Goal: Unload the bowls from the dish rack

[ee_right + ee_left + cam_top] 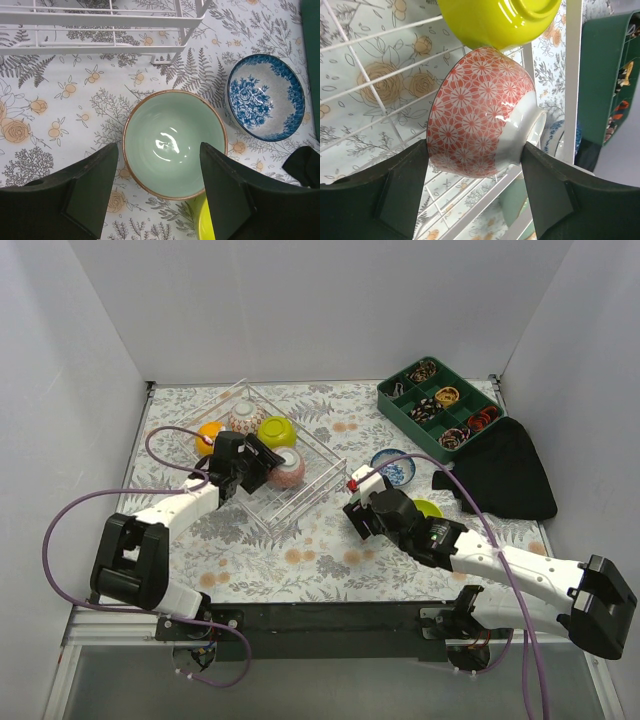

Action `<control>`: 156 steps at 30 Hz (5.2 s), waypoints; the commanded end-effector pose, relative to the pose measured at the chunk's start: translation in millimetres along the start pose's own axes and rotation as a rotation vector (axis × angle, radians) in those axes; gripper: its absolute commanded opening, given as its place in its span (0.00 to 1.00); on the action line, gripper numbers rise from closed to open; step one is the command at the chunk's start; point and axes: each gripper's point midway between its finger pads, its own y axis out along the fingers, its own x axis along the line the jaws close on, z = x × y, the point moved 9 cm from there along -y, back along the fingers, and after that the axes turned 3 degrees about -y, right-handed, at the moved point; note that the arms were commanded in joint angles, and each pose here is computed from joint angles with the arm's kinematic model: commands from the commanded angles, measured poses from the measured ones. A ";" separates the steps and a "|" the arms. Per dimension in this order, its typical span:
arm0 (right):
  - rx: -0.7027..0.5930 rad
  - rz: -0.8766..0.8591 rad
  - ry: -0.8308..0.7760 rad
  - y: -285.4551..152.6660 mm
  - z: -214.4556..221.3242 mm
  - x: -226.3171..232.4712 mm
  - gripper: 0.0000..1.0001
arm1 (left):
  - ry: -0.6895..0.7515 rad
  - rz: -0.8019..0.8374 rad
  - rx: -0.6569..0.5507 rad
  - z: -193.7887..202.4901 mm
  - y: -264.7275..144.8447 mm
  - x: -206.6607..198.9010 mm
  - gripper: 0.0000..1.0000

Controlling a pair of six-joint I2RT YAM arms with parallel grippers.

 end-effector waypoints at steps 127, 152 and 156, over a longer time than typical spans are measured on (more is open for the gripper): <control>0.009 0.074 0.136 98.5 -15.7 -134.7 0.01 | 0.786 0.099 -0.195 25.4 -110.4 -45.8 0.98; -0.021 0.187 0.230 91.0 -20.7 -104.6 0.45 | 0.755 0.102 -0.212 25.7 -106.3 -46.8 0.98; -0.057 0.183 0.261 77.5 -26.7 -104.4 0.50 | 0.730 0.101 -0.205 26.0 -102.5 -50.0 0.98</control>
